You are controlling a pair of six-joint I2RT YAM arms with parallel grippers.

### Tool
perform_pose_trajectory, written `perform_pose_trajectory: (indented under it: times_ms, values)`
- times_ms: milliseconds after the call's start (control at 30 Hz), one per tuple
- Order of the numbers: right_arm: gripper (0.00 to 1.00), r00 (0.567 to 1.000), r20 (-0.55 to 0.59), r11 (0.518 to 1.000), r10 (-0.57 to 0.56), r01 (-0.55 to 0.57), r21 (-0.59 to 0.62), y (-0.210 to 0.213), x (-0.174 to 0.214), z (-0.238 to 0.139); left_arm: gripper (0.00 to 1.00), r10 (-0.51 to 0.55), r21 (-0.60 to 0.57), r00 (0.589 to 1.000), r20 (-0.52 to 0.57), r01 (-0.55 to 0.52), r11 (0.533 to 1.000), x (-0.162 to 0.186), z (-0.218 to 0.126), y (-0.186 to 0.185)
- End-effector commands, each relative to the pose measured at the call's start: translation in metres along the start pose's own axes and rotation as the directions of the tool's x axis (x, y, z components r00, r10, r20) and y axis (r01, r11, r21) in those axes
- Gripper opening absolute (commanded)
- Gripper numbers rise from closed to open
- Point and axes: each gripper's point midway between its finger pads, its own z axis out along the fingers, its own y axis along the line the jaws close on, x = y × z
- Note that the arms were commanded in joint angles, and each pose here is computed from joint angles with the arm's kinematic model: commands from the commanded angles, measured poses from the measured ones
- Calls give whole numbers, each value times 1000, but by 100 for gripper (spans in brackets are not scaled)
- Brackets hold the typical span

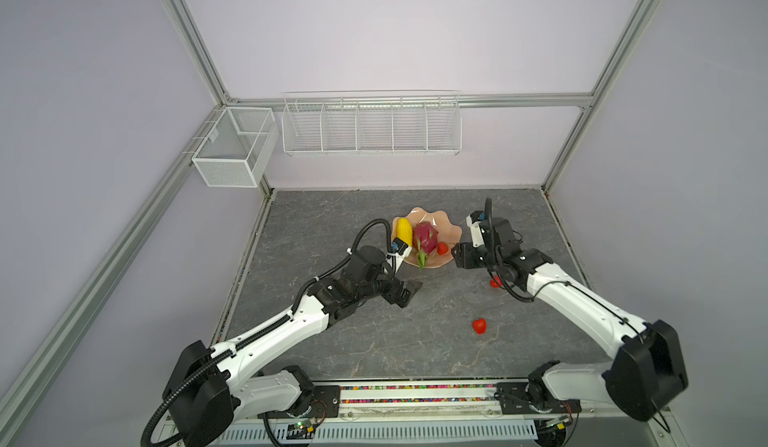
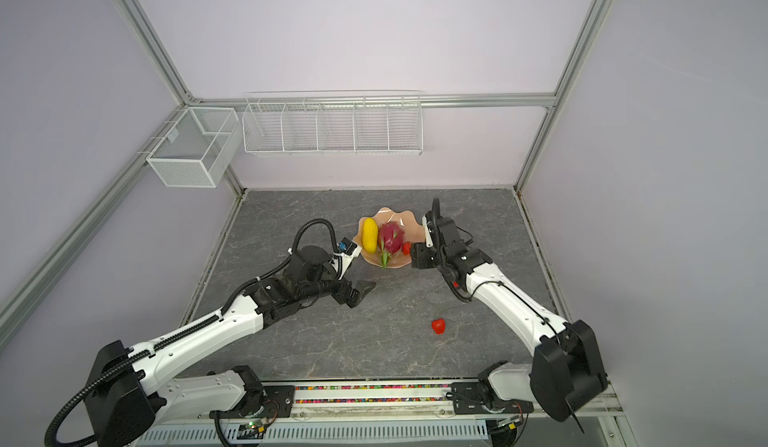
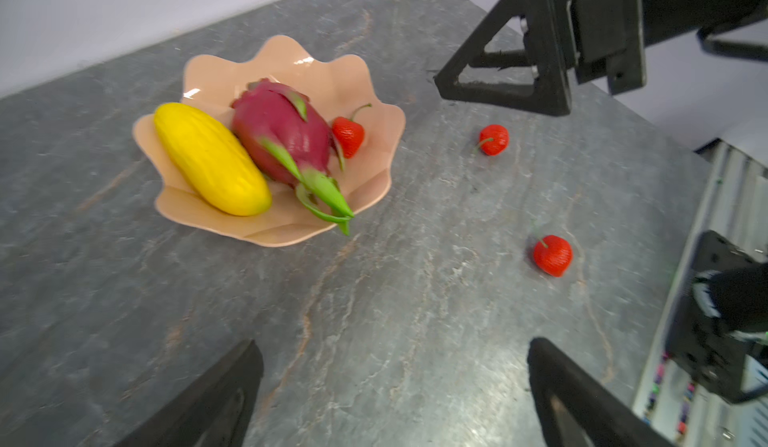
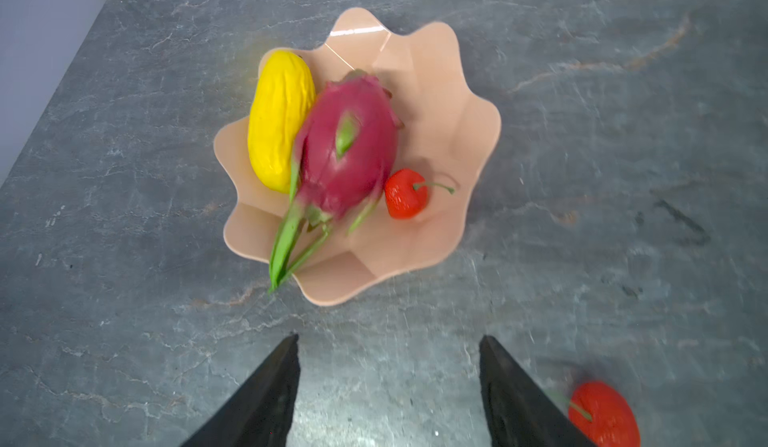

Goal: Place and organize the fake fruits in the fruit bowl
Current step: 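Grasp the second red strawberry with the right gripper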

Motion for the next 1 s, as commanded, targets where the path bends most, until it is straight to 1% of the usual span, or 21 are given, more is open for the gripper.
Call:
perform_pose_trajectory:
  times_ms: [0,133,233,333,533,700,800,967]
  values:
    - [70,980,-166,991,105,-90,97,-24,85,-8,99,-8,190,999,-40,15,982,14,-6,-38]
    - [70,963,-212,983,167,-146,114,-27,138,-25,99,24,264,997,-77,-3,965,29,-3,-62]
    - [70,952,-237,977,192,-164,135,-29,162,-33,99,31,318,995,-97,1,948,34,0,-76]
    - [70,952,-245,974,185,-144,176,-36,175,-37,99,28,329,995,-97,5,944,34,3,-80]
    - [69,945,-292,966,146,-73,247,-44,185,-28,99,22,319,996,-89,8,948,29,6,-80]
    - [67,945,-309,967,105,-25,252,-39,180,-17,99,26,308,996,-86,2,951,29,6,-78]
    - [65,942,-324,961,92,2,277,-41,179,-13,99,30,302,996,-86,-3,953,28,6,-77]
    - [55,938,-338,961,77,20,276,-39,180,-4,99,36,296,995,-88,-8,955,28,6,-76]
